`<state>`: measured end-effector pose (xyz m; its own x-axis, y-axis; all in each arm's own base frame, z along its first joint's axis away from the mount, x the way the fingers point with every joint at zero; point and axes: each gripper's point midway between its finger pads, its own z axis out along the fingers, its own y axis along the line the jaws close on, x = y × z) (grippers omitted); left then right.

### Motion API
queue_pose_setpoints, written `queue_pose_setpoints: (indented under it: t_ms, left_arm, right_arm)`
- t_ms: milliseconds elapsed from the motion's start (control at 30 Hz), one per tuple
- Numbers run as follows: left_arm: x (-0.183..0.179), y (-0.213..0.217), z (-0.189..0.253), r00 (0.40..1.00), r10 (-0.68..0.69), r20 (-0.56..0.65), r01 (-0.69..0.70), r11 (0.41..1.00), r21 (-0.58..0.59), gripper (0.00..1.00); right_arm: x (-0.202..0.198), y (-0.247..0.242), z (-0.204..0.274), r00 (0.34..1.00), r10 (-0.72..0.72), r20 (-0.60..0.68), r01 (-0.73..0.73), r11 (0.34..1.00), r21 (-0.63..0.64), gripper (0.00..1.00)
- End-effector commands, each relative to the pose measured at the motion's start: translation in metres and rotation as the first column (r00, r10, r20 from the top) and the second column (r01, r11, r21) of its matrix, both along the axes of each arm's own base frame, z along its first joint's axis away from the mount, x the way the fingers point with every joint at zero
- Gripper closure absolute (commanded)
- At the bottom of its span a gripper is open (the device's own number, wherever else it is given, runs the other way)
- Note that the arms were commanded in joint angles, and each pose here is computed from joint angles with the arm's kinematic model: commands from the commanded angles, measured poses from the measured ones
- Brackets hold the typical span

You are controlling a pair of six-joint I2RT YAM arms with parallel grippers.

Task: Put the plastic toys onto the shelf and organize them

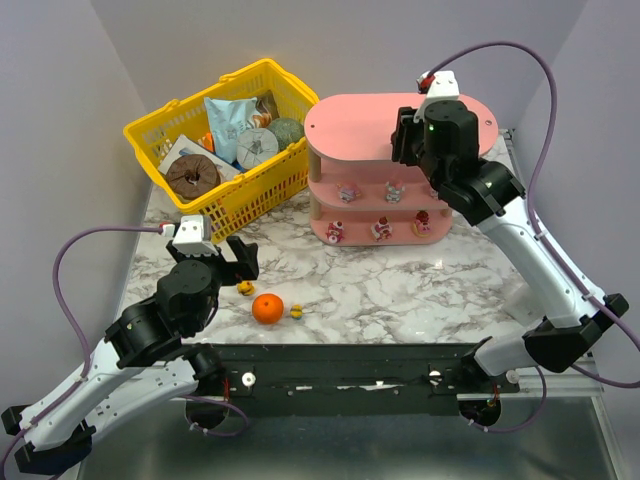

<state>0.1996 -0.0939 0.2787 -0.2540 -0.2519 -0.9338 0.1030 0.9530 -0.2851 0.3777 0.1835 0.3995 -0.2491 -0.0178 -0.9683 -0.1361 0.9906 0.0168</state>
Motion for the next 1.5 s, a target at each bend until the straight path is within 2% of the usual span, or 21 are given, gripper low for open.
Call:
queue_pose_setpoints:
  t_ms: [0, 533, 900, 1467]
  left_arm:
    - [0.001, 0.002, -0.002, 1.000, 0.010, -0.004, -0.010, 1.000, 0.003, 0.01]
    - [0.001, 0.003, -0.002, 1.000, 0.013, -0.004, -0.013, 1.000, 0.004, 0.01]
    - [0.001, 0.002, -0.002, 1.000, 0.012, -0.005, -0.012, 1.000, 0.004, 0.01]
    - [0.000, 0.003, -0.001, 1.000, 0.013, -0.002, -0.013, 1.000, 0.001, 0.01]
  right_arm:
    - [0.006, 0.004, -0.009, 0.999, 0.022, -0.034, -0.022, 1.000, 0.023, 0.65]
    - [0.010, 0.004, -0.012, 0.999, 0.015, -0.029, -0.013, 0.999, 0.048, 0.53]
    - [0.013, 0.003, -0.010, 1.000, -0.002, -0.025, 0.003, 0.999, 0.052, 0.41]
    - [0.009, -0.003, 0.003, 1.000, -0.019, 0.009, 0.019, 0.997, 0.078, 0.31]
